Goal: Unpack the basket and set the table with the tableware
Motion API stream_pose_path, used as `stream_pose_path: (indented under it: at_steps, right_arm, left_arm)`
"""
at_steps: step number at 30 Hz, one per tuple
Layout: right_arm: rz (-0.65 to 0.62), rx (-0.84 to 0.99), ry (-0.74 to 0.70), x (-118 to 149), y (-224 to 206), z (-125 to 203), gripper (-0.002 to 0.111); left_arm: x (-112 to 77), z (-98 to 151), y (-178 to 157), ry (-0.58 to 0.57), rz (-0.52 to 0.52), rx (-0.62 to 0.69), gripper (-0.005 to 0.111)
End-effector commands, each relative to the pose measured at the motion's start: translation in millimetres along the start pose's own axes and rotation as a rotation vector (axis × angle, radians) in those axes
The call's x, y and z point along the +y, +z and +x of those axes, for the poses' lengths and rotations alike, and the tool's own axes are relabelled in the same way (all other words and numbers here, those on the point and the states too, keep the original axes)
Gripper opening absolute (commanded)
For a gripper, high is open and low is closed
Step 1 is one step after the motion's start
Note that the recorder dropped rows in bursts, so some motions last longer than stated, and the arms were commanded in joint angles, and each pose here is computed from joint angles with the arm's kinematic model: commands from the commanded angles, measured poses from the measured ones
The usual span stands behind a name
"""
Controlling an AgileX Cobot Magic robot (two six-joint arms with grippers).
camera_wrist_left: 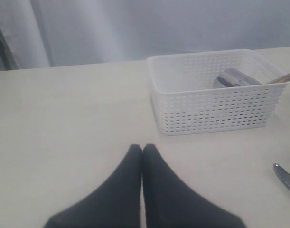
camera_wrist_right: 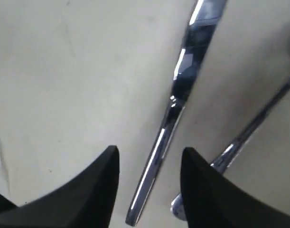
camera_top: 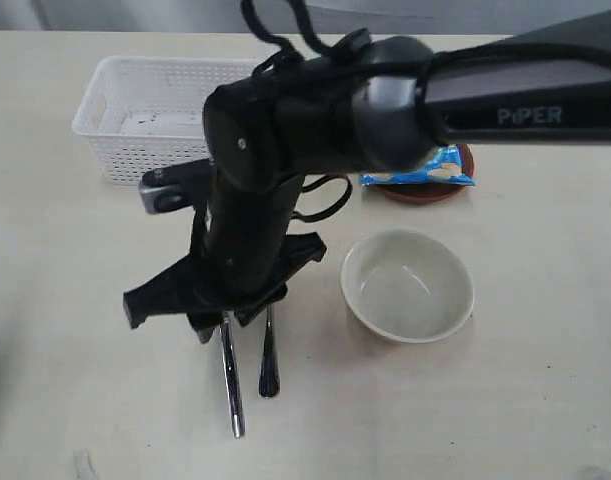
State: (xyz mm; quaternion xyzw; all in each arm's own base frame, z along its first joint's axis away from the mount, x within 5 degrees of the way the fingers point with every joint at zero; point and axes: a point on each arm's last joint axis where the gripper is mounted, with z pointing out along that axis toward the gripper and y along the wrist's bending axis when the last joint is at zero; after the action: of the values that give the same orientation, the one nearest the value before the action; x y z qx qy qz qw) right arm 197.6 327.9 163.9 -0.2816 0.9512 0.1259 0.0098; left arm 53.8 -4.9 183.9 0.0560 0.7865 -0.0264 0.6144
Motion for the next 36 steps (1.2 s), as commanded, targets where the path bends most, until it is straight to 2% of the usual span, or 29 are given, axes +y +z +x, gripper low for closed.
stream_pose_path:
  at_steps: [1,24,26,30,36]
  right_arm:
    - [0.026,0.057,-0.001,1.6,18.3,5.4,0.041]
    - [0.094,0.097,-0.031,0.4,62.0,9.1,0.04]
    - [0.095,0.099,-0.03,0.2,62.8,9.2,0.032]
    - [0.093,0.098,-0.049,0.5,62.5,8.8,0.002]
    - [0.08,0.061,-0.039,3.2,60.7,3.5,-0.001]
  left_arm:
    - [-0.3,0.0,-0.1,-0.01,0.002,-0.009,0.0]
    - [-0.3,0.0,-0.1,-0.01,0.002,-0.009,0.0]
    - [-0.3,0.0,-0.1,-0.01,0.002,-0.009,0.0]
    - [-0.3,0.0,-0.1,-0.01,0.002,-0.009,0.0]
    - [-0.3,0.0,-0.1,-0.01,0.002,-0.009,0.0]
